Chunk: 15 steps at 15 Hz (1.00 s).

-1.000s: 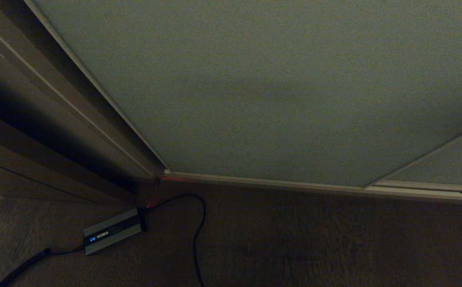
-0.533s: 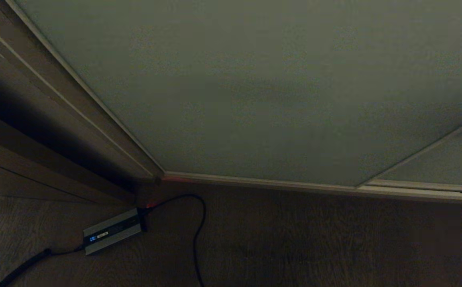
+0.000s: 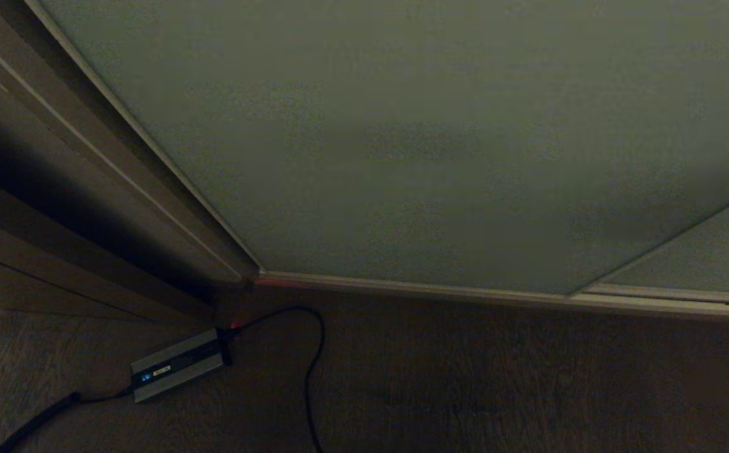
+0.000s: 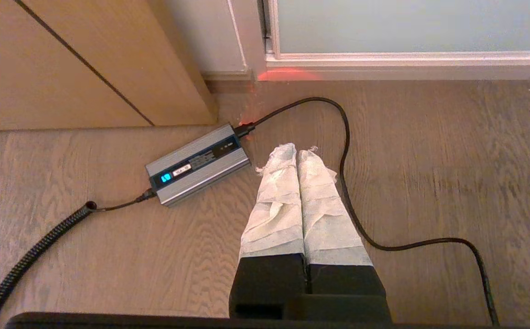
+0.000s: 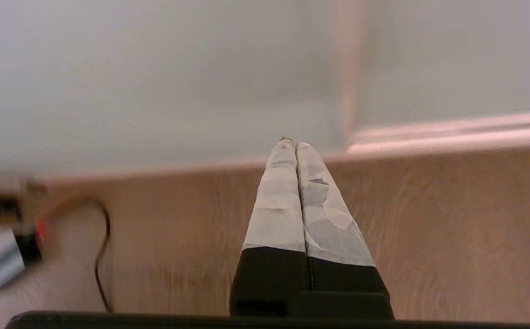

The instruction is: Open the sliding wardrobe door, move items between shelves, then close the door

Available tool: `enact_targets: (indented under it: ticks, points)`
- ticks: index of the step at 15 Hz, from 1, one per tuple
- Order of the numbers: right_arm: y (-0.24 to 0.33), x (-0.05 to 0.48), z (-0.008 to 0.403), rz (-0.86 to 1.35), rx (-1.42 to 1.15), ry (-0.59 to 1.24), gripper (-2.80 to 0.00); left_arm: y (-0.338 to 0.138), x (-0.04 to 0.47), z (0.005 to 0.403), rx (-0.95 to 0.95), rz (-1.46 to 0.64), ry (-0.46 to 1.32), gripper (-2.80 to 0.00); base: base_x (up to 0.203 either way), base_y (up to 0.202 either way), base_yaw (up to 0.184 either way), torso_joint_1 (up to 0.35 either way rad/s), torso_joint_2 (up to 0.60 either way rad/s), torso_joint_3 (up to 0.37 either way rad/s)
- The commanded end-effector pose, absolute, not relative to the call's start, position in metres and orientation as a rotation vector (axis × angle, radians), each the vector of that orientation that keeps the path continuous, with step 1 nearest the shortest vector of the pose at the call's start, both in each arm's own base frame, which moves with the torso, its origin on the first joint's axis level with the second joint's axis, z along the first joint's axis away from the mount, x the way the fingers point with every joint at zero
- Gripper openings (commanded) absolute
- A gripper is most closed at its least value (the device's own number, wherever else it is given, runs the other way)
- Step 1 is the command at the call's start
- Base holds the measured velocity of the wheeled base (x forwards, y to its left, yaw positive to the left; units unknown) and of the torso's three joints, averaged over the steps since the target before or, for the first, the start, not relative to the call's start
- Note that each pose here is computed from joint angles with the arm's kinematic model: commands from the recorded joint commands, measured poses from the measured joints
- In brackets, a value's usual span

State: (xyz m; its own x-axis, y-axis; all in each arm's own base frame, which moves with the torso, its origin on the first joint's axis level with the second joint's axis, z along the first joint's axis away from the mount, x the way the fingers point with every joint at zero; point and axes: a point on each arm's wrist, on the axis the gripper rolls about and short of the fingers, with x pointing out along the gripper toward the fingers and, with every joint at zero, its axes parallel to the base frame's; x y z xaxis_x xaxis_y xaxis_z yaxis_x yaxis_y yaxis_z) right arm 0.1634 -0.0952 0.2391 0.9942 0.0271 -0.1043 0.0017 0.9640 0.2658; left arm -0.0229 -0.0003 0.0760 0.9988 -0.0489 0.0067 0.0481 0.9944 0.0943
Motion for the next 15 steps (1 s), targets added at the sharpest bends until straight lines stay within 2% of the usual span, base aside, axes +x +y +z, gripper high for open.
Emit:
enact_targets:
  ticks: [1,4,9,13,15]
  points:
    - [-0.039,0.126,0.219,0.028,0.214,0.092,-2.80,0.000,-0.023,0.076,0.095,-0.049,-0.011,-2.80,0.000,0.000,0.000,0.000,0.00,0.000]
    - [-0.007,0.068,0.177,0.063,0.124,0.061,-2.80,0.000,-0.023,0.076,0.095,-0.049,-0.010,-2.80,0.000,0.000,0.000,0.000,0.00,0.000]
    - [0.004,-0.003,0.111,0.123,0.048,-0.009,-2.80,0.000,-0.023,0.076,0.095,-0.049,-0.010,-2.80,0.000,0.000,0.000,0.000,0.00,0.000]
    - [0.001,-0.023,0.077,0.004,-0.009,-0.016,-2.80,0.000,-0.023,0.076,0.095,-0.049,-0.010,-2.80,0.000,0.000,0.000,0.000,0.00,0.000]
    - [0.000,-0.023,0.074,-0.008,-0.017,0.006,-2.80,0.000,-0.023,0.076,0.095,-0.049,-0.010,-2.80,0.000,0.000,0.000,0.000,0.00,0.000]
